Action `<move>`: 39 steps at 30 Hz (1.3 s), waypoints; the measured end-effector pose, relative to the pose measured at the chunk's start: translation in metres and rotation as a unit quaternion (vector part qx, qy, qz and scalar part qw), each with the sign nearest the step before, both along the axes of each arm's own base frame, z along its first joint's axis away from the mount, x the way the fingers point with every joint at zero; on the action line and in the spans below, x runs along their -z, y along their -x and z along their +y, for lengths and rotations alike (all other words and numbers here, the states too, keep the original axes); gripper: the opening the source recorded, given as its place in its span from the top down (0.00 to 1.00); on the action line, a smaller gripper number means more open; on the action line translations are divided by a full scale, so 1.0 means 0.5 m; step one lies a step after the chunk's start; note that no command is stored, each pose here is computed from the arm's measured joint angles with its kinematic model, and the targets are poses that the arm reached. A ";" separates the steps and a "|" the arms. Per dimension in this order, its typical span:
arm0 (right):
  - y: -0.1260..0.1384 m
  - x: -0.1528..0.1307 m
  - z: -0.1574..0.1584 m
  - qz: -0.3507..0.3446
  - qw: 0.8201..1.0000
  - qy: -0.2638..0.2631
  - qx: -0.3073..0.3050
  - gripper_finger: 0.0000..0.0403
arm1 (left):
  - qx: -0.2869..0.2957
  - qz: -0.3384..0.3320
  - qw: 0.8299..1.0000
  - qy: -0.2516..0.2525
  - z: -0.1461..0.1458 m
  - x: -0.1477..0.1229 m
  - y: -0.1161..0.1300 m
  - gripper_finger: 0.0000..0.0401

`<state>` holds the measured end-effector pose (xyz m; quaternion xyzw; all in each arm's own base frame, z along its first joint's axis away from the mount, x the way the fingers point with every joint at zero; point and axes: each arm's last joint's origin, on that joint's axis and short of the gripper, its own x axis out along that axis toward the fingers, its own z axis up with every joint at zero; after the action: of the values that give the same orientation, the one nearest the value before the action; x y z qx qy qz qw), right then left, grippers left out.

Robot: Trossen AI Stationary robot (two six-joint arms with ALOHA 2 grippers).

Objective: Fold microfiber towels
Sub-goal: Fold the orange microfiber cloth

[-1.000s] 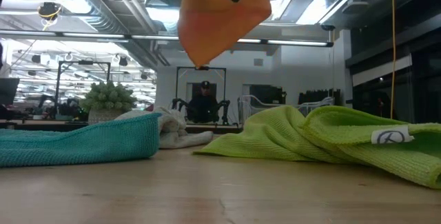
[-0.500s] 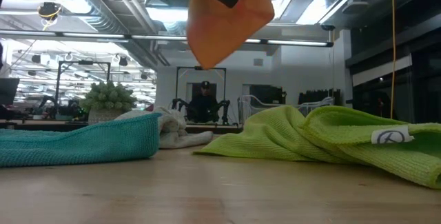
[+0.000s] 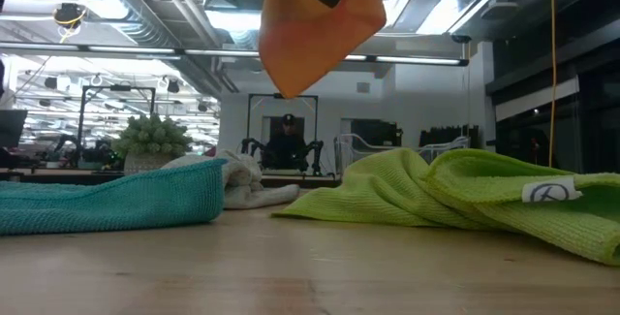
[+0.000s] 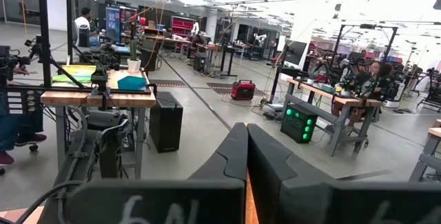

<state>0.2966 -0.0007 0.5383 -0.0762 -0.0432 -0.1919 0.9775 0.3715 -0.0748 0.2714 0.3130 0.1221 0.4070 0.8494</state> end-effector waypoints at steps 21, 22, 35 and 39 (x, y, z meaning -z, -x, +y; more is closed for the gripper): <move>0.001 0.059 0.000 0.157 0.988 0.008 0.001 0.98 | -0.076 0.050 0.995 -0.033 -0.077 -0.020 0.039 1.00; 0.003 0.067 0.000 0.177 0.984 0.009 0.001 0.98 | -0.079 0.050 0.995 -0.030 -0.081 -0.020 0.042 1.00; 0.073 0.169 -0.011 0.440 0.888 -0.054 0.117 0.98 | -0.110 0.024 0.994 -0.007 -0.065 -0.035 0.047 1.00; 0.109 0.188 -0.017 0.474 0.850 -0.092 0.210 0.98 | -0.131 0.025 0.991 -0.006 -0.040 -0.034 0.040 1.00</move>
<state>0.2419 -0.0094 0.4442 -0.0744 0.4602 -0.3366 0.8181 0.3515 -0.0948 0.2886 0.3090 0.1811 0.5077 0.7835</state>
